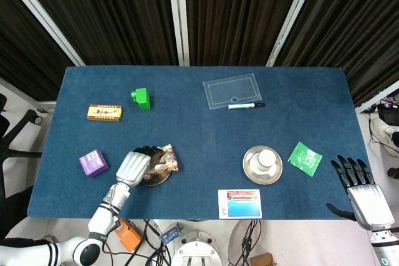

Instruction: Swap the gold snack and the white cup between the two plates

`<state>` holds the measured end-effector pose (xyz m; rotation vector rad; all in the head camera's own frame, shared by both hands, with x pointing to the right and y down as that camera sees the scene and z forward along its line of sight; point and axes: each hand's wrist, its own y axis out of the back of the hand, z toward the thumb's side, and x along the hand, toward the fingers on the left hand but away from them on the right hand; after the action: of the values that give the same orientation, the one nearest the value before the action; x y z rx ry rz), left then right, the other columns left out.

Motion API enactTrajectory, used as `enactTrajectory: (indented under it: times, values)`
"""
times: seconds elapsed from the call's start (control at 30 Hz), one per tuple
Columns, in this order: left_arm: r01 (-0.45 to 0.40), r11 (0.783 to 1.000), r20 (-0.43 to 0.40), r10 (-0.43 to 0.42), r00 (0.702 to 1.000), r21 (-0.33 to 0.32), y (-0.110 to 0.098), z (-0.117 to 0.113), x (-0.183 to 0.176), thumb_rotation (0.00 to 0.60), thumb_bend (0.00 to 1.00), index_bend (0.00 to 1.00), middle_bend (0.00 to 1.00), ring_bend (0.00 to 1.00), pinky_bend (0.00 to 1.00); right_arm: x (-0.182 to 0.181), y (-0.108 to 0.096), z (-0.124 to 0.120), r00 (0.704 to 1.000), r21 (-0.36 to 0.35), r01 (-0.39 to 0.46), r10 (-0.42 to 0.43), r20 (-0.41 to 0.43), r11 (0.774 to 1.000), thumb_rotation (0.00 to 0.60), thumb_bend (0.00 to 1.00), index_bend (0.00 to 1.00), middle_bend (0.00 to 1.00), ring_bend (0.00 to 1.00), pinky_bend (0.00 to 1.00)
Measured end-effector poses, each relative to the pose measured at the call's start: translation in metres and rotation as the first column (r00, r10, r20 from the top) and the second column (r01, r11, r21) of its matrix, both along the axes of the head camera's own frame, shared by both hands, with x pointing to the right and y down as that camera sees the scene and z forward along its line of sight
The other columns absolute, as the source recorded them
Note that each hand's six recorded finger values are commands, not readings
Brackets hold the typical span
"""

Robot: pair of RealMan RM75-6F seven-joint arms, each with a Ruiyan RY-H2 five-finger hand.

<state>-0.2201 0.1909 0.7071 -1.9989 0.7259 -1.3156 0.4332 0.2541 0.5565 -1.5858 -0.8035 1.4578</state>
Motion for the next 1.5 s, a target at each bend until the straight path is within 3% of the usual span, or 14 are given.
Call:
enactTrajectory:
  times: [0.1,0.23,0.43,0.6,0.83,0.93,1.1,1.23,1.5]
  values:
    - [0.008,0.999,0.000,-0.008,1.000,0.033,-0.003,-0.002,0.005,0.600,0.36,0.48,0.49,0.48,0.55,0.000,0.000,0.000,1.000,0.000,-0.003,0.003,0.000,1.000,0.500,0.27,0.00,0.00,0.00,0.00]
    - [0.016,0.995,-0.009,-0.015,1.000,0.098,-0.011,-0.008,0.012,0.600,0.48,0.54,0.54,0.53,0.59,0.001,-0.001,0.001,1.000,-0.003,-0.004,0.004,0.001,1.000,0.500,0.27,0.00,0.00,0.00,0.00]
    - [-0.001,0.978,-0.063,0.014,0.998,0.209,-0.037,-0.024,0.036,0.600,0.50,0.55,0.55,0.53,0.59,0.001,-0.001,0.000,1.000,-0.004,-0.009,0.009,0.003,1.000,0.500,0.27,0.00,0.00,0.00,0.00]
    - [-0.029,0.965,-0.102,0.057,0.993,0.259,-0.064,-0.028,0.077,0.600,0.49,0.56,0.56,0.53,0.59,0.003,-0.003,-0.001,1.000,-0.002,-0.016,0.016,0.009,1.000,0.500,0.27,0.00,0.00,0.00,0.00]
    - [-0.079,0.962,-0.057,0.097,0.994,0.260,-0.091,0.002,0.119,0.600,0.43,0.53,0.53,0.51,0.57,0.004,-0.007,0.001,1.000,-0.011,-0.020,0.021,0.018,1.000,0.499,0.27,0.00,0.00,0.00,0.00]
    - [-0.096,0.964,-0.023,0.105,0.994,0.247,-0.101,0.019,0.131,0.600,0.36,0.45,0.48,0.47,0.55,0.005,-0.010,0.003,1.000,-0.023,-0.022,0.022,0.019,1.000,0.499,0.27,0.00,0.00,0.00,0.00]
    - [-0.122,0.975,-0.006,0.126,0.992,0.183,-0.107,0.042,0.148,0.600,0.12,0.23,0.29,0.30,0.48,0.007,-0.016,0.006,0.999,-0.032,-0.032,0.032,0.019,0.999,0.500,0.27,0.00,0.00,0.00,0.00]
    - [-0.127,0.975,-0.020,0.133,0.991,0.181,-0.106,0.039,0.152,0.600,0.01,0.14,0.18,0.21,0.48,0.007,-0.020,0.008,0.999,-0.034,-0.036,0.036,0.017,0.999,0.500,0.27,0.00,0.00,0.00,0.00]
    - [-0.152,0.975,-0.083,0.167,0.982,0.164,-0.095,0.017,0.152,0.600,0.00,0.11,0.15,0.17,0.45,-0.002,-0.022,0.014,1.000,-0.044,-0.007,0.008,0.018,0.999,0.500,0.27,0.00,0.00,0.00,0.00]
